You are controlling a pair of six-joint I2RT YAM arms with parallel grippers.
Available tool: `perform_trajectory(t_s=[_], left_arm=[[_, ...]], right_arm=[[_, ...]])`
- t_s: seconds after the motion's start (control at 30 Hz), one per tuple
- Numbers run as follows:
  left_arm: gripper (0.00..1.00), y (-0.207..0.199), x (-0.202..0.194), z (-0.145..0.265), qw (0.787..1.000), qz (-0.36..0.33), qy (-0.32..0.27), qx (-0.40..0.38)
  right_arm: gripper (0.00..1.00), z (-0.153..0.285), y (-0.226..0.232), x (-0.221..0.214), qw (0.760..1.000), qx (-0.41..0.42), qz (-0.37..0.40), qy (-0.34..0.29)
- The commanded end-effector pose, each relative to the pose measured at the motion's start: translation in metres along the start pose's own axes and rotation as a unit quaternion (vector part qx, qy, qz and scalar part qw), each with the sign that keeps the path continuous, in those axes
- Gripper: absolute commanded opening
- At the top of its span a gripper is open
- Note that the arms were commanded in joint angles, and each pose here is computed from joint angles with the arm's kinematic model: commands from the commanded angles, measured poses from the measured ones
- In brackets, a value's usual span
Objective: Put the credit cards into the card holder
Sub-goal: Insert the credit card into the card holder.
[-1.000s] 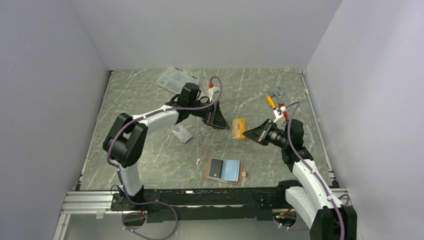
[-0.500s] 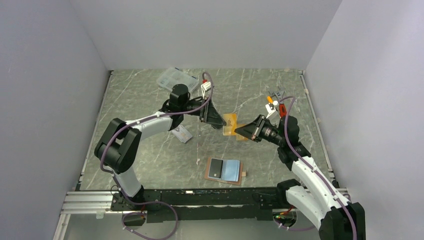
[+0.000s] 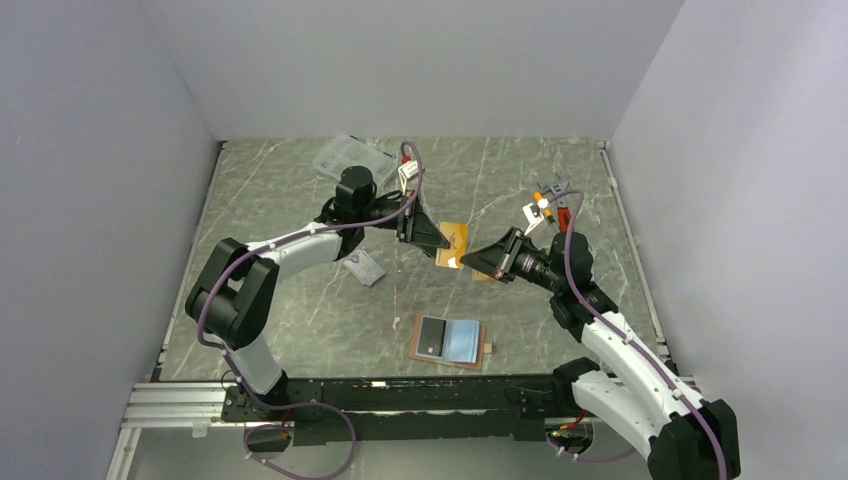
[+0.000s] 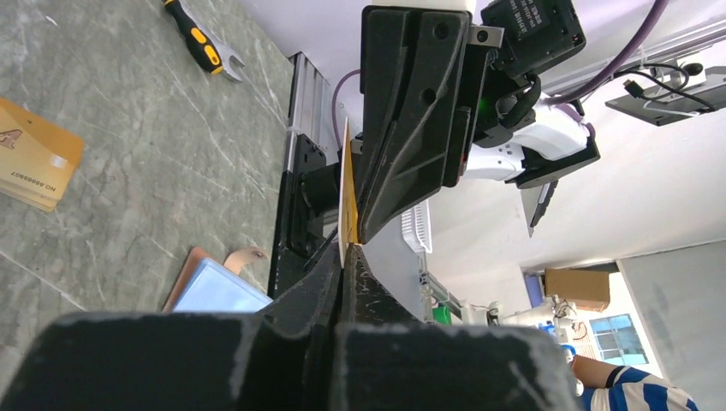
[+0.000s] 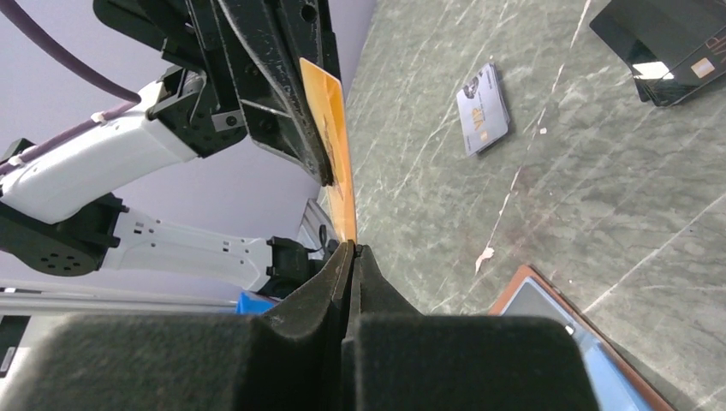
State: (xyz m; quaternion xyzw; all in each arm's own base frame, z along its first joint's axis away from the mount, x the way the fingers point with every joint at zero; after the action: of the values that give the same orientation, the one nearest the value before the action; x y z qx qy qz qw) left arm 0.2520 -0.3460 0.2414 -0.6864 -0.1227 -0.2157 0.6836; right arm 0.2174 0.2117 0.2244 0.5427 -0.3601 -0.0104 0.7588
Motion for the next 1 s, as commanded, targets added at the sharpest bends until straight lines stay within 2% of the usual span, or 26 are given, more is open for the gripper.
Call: perform_trajectory(t_s=[0.0,0.03,0.2,0.27,0.33,0.5,0.6,0.7,0.73,0.83,0.9,0.97], left_arm=[[0.0,-0.019,0.006,0.003,0.999,-0.033,0.0,-0.016],[0.0,-0.019,0.007,0.003,0.999,-0.032,-0.001,-0.017],[0.0,-0.024,0.005,0.004,0.999,-0.027,-0.001,-0.027],[0.0,-0.026,0.004,0.004,0.999,-0.025,-0.001,-0.029],[0.0,-0.028,0.004,0.005,0.999,-0.024,-0.001,-0.032],[0.0,-0.032,0.004,0.006,0.999,-0.026,-0.001,-0.035],[0.0,-0.032,0.004,0.006,0.999,-0.028,-0.001,-0.034],[0.0,-0.03,0.004,0.006,0.999,-0.026,-0.002,-0.031],[0.03,-0.029,0.004,0.006,0.999,-0.025,-0.002,-0.029],[0.41,-0.024,0.001,0.006,1.0,-0.019,0.0,-0.011],[0.6,-0.017,-0.001,0.008,1.0,-0.022,0.001,0.008],[0.67,-0.013,-0.003,0.009,0.999,-0.044,0.003,0.022]], right_arm=[[0.0,0.002,0.031,0.019,0.998,0.041,0.033,-0.03],[0.01,0.002,0.032,0.019,0.998,0.043,0.036,-0.028],[0.38,-0.002,0.037,0.029,0.997,0.04,0.056,-0.032],[0.43,-0.008,0.037,0.033,0.997,0.038,0.061,-0.026],[0.42,-0.013,0.04,0.035,0.997,0.047,0.064,-0.018],[0.33,-0.019,0.044,0.038,0.996,0.063,0.059,-0.012],[0.17,-0.018,0.044,0.036,0.996,0.067,0.053,-0.01],[0.07,-0.016,0.046,0.034,0.996,0.07,0.051,-0.01],[0.03,-0.014,0.047,0.033,0.996,0.07,0.051,-0.008],[0.0,-0.008,0.038,0.024,0.998,0.044,0.048,0.001],[0.0,0.001,0.027,0.016,0.999,0.011,0.045,0.004],[0.0,0.011,0.006,0.004,0.998,-0.05,0.035,0.017]])
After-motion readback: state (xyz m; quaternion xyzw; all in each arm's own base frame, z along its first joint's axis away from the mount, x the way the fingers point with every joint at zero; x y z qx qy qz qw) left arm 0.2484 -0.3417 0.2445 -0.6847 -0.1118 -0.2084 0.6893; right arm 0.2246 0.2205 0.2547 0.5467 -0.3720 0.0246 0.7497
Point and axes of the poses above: each gripper's point midway between its finger pads, its own z axis back along the fingers, its own y axis along the line the jaws close on, x = y × z, the point moved 1 cm from there along z, back along the fingers, and after that the axes turned 4 degrees about z, right-handed, at the moved point
